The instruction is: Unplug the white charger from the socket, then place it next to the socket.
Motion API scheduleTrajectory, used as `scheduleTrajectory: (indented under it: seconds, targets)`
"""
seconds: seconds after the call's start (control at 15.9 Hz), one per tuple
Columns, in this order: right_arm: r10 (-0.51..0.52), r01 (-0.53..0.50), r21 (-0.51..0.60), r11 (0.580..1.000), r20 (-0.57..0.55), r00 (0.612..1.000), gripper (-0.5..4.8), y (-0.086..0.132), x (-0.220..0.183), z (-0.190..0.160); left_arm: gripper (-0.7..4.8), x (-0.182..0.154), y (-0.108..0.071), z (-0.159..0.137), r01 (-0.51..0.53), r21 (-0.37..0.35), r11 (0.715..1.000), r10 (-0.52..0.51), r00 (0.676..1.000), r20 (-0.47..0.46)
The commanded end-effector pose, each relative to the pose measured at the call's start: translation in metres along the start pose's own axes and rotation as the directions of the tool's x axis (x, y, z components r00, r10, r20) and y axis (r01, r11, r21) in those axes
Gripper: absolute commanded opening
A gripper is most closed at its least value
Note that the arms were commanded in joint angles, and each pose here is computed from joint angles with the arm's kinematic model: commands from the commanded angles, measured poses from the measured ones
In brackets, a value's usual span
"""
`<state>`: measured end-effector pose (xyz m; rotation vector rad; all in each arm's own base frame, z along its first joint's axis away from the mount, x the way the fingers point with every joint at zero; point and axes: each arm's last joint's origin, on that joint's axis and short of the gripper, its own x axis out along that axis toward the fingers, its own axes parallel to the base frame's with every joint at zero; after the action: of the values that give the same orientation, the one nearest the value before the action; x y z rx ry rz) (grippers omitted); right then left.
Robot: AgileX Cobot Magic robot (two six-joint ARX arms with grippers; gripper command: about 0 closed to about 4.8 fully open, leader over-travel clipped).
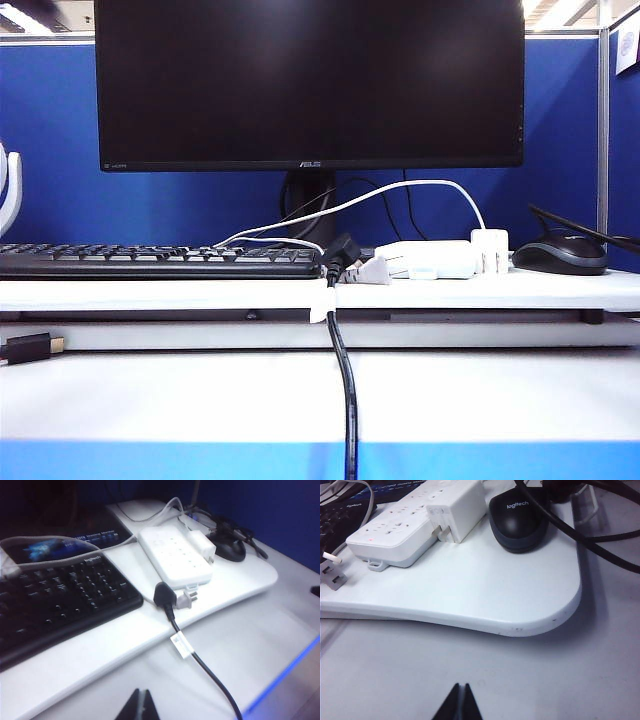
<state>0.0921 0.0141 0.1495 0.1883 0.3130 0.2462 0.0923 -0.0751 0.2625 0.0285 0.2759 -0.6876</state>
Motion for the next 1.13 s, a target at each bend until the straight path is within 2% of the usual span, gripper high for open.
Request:
scheduleTrajectory:
  seconds: [0.06, 0.38, 0.5, 0.69, 0.82, 1.0, 1.13]
  targets:
    - [0.001, -0.001, 0.003, 1.000, 0.006, 1.000, -0.08, 0.000, 0.000, 0.000, -0.05, 0.017, 0.003, -0.032, -0.003, -0.011, 1.000, 0.003, 1.000, 0.027]
    - [0.000, -0.001, 0.003, 1.000, 0.007, 1.000, -0.08, 0.000, 0.000, 0.000, -0.05, 0.022, 0.015, -0.083, -0.110, -0.104, 0.988, 0.114, 0.993, 0.032]
    - [0.000, -0.001, 0.003, 1.000, 0.007, 1.000, -0.08, 0.000, 0.000, 0.000, -0.05, 0.019, 0.023, -0.091, -0.164, -0.123, 0.979, 0.171, 0.984, 0.053]
    - [0.000, -0.001, 0.003, 1.000, 0.007, 1.000, -0.08, 0.000, 0.000, 0.000, -0.05, 0.009, 0.038, -0.102, -0.291, -0.165, 0.942, 0.312, 0.943, 0.118]
    - [0.000, -0.001, 0.003, 1.000, 0.007, 1.000, -0.08, 0.000, 0.000, 0.000, -0.05, 0.005, 0.046, -0.110, -0.356, -0.183, 0.916, 0.380, 0.917, 0.121]
    - [0.001, -0.001, 0.003, 1.000, 0.007, 1.000, -0.08, 0.000, 0.000, 0.000, -0.05, -0.001, 0.051, -0.118, -0.440, -0.116, 0.891, 0.448, 0.892, 0.056]
    - [0.001, -0.001, 0.003, 1.000, 0.007, 1.000, -0.08, 0.000, 0.000, 0.000, -0.05, -0.003, 0.052, -0.117, -0.458, -0.112, 0.882, 0.467, 0.881, 0.075]
